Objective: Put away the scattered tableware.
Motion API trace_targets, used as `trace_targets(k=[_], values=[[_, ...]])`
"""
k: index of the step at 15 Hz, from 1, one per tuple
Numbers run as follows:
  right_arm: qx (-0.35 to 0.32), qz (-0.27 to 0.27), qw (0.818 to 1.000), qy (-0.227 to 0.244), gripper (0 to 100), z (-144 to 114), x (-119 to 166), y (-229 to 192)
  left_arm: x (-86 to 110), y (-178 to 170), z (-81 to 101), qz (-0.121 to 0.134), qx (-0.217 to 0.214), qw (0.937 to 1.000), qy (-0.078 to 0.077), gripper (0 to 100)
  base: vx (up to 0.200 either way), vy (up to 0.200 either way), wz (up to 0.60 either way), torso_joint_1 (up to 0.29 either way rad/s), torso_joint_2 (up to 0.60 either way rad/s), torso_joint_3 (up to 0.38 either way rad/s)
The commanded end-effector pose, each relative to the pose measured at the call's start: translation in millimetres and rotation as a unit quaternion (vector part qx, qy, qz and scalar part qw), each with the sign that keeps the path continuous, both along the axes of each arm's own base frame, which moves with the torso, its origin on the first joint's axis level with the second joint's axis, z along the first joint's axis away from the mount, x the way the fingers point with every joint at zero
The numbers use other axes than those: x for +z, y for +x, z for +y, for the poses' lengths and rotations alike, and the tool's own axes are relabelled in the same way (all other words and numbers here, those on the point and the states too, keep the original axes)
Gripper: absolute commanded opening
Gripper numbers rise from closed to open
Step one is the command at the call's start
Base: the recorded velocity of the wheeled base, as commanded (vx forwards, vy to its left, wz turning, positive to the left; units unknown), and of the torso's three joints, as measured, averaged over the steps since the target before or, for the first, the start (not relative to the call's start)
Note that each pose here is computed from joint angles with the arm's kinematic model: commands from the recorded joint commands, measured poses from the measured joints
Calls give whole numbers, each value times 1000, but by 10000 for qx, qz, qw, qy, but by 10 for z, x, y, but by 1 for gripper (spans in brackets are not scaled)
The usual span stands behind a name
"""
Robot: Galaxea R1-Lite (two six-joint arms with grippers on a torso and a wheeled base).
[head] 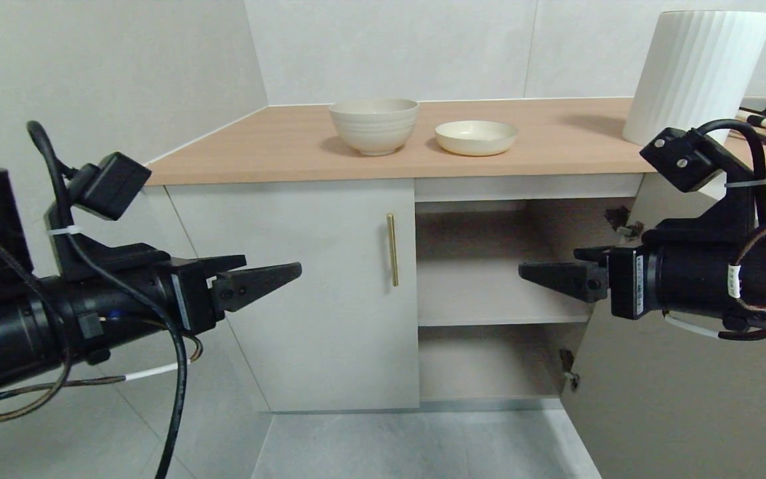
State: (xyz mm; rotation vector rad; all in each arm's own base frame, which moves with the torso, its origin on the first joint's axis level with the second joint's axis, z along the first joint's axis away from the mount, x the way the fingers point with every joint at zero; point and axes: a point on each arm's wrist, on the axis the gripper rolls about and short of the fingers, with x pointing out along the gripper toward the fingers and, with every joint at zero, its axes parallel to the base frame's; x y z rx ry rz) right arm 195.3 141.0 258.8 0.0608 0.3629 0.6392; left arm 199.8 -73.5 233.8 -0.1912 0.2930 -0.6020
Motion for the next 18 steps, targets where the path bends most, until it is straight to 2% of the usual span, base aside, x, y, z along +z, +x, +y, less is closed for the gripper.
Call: trace_targets(k=[1, 4, 6, 9, 18], values=[[59, 59, 10000, -8, 100, 36, -15, -15, 188, -119, 56, -177, 61, 9998, -66, 100, 0, 0, 0, 0, 0, 0], [3, 135, 9999, -37, 100, 61, -51, 21, 208, -126, 66, -201, 168, 9996, -60, 100, 0, 0, 0, 0, 0, 0], [-66, 317, 9993, 188, 100, 76, -45, 16, 213, -127, 74, -222, 204, 9995, -54, 100, 0, 0, 0, 0, 0, 0], [-69, 283, 9993, 232, 100, 67, -19, 5, 201, -111, 71, -192, 197, 9996, -47, 100, 0, 0, 0, 0, 0, 0], [98, 350, 9990, 247, 100, 34, -44, -48, 233, -87, 121, -238, 314, 9992, -71, 100, 200, 0, 0, 2, 1, 7]])
